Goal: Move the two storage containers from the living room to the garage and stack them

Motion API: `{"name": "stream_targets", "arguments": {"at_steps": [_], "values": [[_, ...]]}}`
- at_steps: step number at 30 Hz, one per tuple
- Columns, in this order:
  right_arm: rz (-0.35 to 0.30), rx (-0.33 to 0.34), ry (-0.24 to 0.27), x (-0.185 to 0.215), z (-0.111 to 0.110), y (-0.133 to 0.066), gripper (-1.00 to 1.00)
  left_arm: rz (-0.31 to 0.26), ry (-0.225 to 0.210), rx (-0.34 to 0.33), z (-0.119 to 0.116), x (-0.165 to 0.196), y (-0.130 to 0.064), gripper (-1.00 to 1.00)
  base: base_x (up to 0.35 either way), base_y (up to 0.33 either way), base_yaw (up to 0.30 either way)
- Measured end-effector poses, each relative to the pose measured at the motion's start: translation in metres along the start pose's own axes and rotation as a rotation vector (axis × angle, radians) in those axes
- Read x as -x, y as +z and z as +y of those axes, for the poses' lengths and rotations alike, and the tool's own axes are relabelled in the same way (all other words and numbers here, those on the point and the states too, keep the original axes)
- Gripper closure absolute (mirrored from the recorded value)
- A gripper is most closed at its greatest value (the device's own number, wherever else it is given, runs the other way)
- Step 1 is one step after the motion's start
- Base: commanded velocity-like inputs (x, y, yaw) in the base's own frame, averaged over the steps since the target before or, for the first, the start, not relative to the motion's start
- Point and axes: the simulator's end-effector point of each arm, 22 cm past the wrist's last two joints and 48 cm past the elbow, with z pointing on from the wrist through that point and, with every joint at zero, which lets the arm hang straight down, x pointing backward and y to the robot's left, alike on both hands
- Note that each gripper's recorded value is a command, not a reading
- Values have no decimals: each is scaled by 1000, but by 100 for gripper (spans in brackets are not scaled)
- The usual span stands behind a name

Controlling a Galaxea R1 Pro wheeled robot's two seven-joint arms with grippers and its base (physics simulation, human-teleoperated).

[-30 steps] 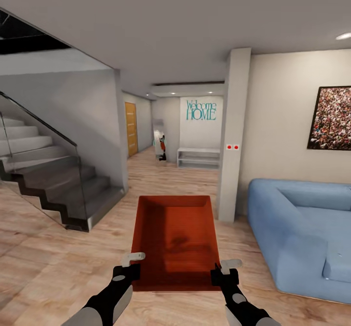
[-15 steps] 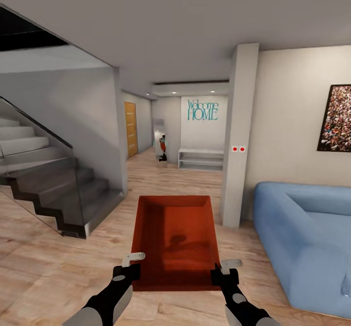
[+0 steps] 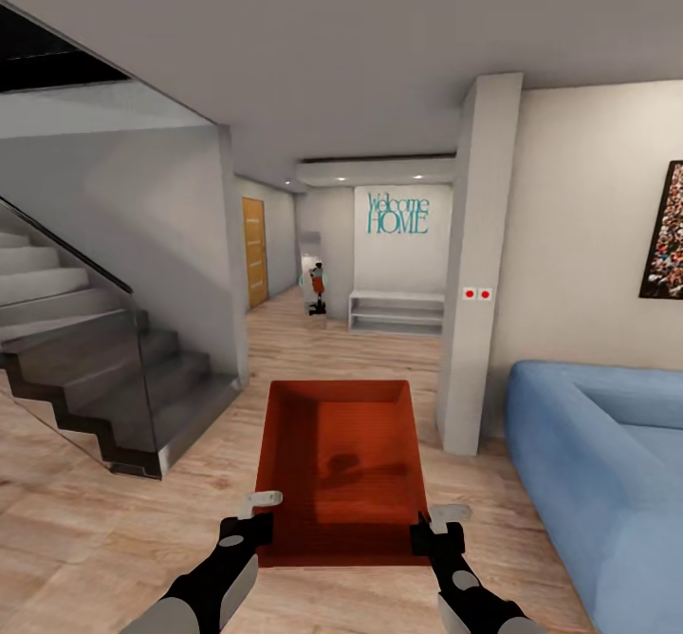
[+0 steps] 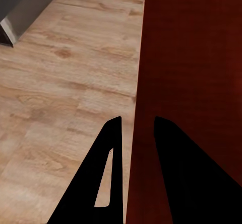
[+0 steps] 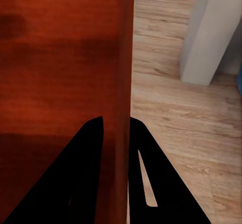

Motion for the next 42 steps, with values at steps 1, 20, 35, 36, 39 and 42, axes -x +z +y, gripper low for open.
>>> {"name": "stream_targets", "arguments": {"at_steps": [1,20,35,36,39,42], "values": [[0,0,0,0,0,0,100,0,0,0,0,0,0,100,321,84,0],[2,0,1,-1,0,0,100,1,2,0,0,0,0,100,321,80,0],[3,0,1,-1,0,0,100,2,2,0,0,0,0,100,321,74,0],[2,0,1,-1,0,0,100,2,2,0,0,-1,0,100,321,74,0],[3,-1,2,-1,0,0,100,2,2,0,0,-1,0,100,321,74,0],[3,0,1,-1,0,0,100,3,2,0,0,-1,0,100,321,74,0]]}}
